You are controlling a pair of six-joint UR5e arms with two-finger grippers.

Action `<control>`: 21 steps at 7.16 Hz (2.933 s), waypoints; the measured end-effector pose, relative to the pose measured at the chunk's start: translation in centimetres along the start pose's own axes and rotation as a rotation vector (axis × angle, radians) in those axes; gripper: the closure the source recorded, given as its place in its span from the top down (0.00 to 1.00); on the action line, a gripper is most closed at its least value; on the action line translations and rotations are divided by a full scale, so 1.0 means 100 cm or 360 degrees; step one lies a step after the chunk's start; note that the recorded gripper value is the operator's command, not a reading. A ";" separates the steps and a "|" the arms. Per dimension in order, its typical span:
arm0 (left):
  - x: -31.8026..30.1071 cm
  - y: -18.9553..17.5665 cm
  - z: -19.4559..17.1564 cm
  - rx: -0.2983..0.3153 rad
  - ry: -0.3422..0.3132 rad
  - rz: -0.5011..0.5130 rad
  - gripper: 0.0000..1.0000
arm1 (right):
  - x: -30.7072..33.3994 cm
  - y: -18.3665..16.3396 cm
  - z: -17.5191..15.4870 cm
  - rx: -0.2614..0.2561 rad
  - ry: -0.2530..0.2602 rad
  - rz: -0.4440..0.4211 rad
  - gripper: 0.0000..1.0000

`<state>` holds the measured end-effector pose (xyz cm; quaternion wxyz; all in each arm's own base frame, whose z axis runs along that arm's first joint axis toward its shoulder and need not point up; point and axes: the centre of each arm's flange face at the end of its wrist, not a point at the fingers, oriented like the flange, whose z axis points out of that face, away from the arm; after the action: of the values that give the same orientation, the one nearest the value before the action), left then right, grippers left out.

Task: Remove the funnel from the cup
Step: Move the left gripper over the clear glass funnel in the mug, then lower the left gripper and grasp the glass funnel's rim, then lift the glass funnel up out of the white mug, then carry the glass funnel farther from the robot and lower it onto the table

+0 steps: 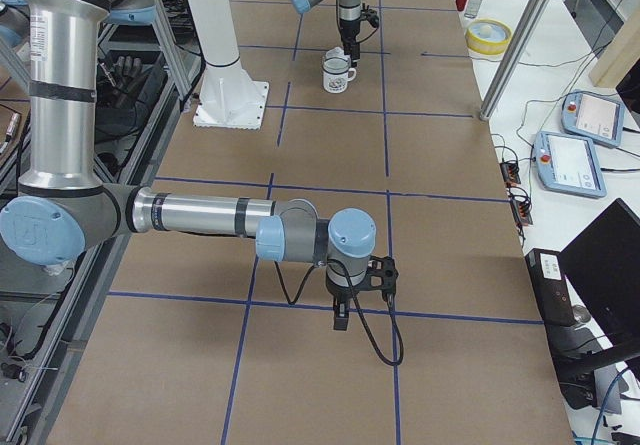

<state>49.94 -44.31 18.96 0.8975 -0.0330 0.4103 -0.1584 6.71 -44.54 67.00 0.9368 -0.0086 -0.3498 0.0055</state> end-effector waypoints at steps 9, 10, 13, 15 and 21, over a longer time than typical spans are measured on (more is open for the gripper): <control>0.004 0.018 -0.001 -0.0030 -0.0001 0.0036 0.00 | 0.000 0.000 0.000 0.0000 0.0000 0.0000 1.00; 0.003 0.020 -0.007 -0.0030 -0.0011 0.0039 0.00 | 0.000 0.000 0.000 0.0000 0.0000 0.0000 1.00; 0.000 0.033 -0.060 -0.0023 -0.0010 0.0086 0.00 | 0.000 0.000 0.000 0.0000 0.0000 0.0000 1.00; -0.003 0.004 -0.126 0.0083 0.0059 0.0055 0.00 | 0.000 0.000 0.000 0.0000 0.0000 0.0000 1.00; -0.047 -0.153 -0.162 0.0655 0.0795 -0.0902 0.00 | 0.000 0.000 0.000 0.0000 0.0000 0.0000 1.00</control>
<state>31.05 -56.23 14.55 0.6794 0.0747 0.5497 -0.4803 6.72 -44.54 67.02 0.9368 -0.0088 -0.3498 0.0056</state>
